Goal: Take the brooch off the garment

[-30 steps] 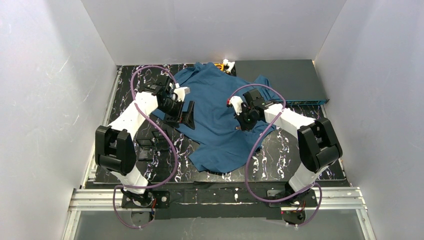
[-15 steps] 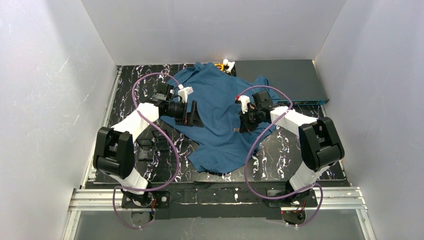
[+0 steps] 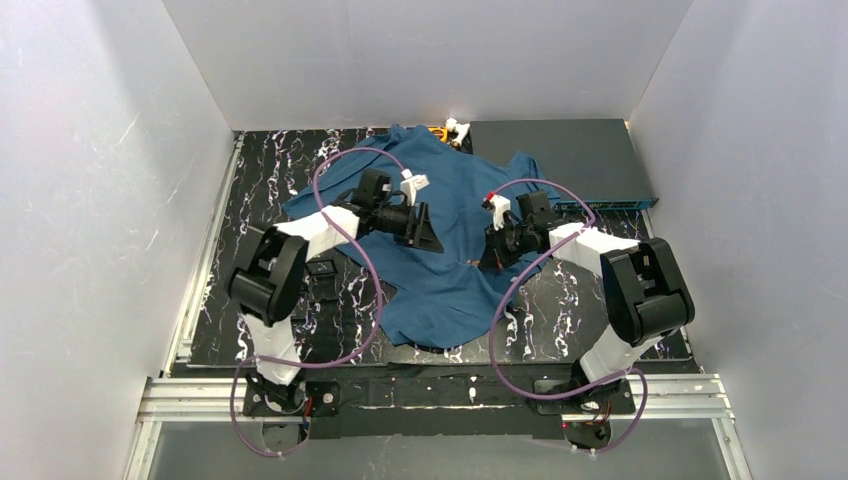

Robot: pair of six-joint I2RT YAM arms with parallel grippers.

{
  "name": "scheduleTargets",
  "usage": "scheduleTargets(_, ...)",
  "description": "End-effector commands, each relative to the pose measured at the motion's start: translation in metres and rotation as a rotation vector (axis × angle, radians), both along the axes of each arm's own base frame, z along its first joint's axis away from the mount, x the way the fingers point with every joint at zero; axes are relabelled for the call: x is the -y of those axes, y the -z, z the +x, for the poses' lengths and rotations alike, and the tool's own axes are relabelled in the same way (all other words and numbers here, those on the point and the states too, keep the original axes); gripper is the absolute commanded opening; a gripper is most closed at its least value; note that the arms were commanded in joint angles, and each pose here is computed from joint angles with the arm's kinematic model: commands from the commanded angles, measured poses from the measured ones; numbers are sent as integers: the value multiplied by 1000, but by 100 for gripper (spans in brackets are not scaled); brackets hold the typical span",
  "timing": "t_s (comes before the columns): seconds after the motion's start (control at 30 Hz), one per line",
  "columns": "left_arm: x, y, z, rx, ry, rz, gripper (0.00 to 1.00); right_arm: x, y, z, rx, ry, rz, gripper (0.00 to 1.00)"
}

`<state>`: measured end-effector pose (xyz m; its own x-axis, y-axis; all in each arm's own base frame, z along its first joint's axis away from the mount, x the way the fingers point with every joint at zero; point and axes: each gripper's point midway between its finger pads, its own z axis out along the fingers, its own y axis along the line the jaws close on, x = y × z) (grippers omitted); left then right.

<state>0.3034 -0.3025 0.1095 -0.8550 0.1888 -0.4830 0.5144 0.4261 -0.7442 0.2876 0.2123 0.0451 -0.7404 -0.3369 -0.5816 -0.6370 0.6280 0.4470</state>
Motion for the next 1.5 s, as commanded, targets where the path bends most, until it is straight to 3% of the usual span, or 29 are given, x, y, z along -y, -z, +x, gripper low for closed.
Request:
scheduleTargets(0.0, 41, -10, 4, 53, 96, -80, 44, 0, -18, 2, 22, 17, 64, 1)
scheduleTargets(0.13, 57, 4, 9, -41, 77, -107, 42, 6, -22, 6, 17, 46, 82, 1)
scheduleTargets(0.63, 78, 42, -9, -154, 117, -127, 35, -1, -34, 3, -55, 90, 229, 1)
scheduleTargets(0.9, 82, 36, -11, -130, 140, -177, 38, -4, -38, 1, -74, 75, 267, 1)
scheduleTargets(1.37, 86, 29, -12, -104, 167, -236, 27, -8, -40, -2, -101, 64, 326, 1)
scheduleTargets(1.47, 85, 33, -11, -97, 153, -227, 34, -9, -41, -4, -108, 50, 341, 1)
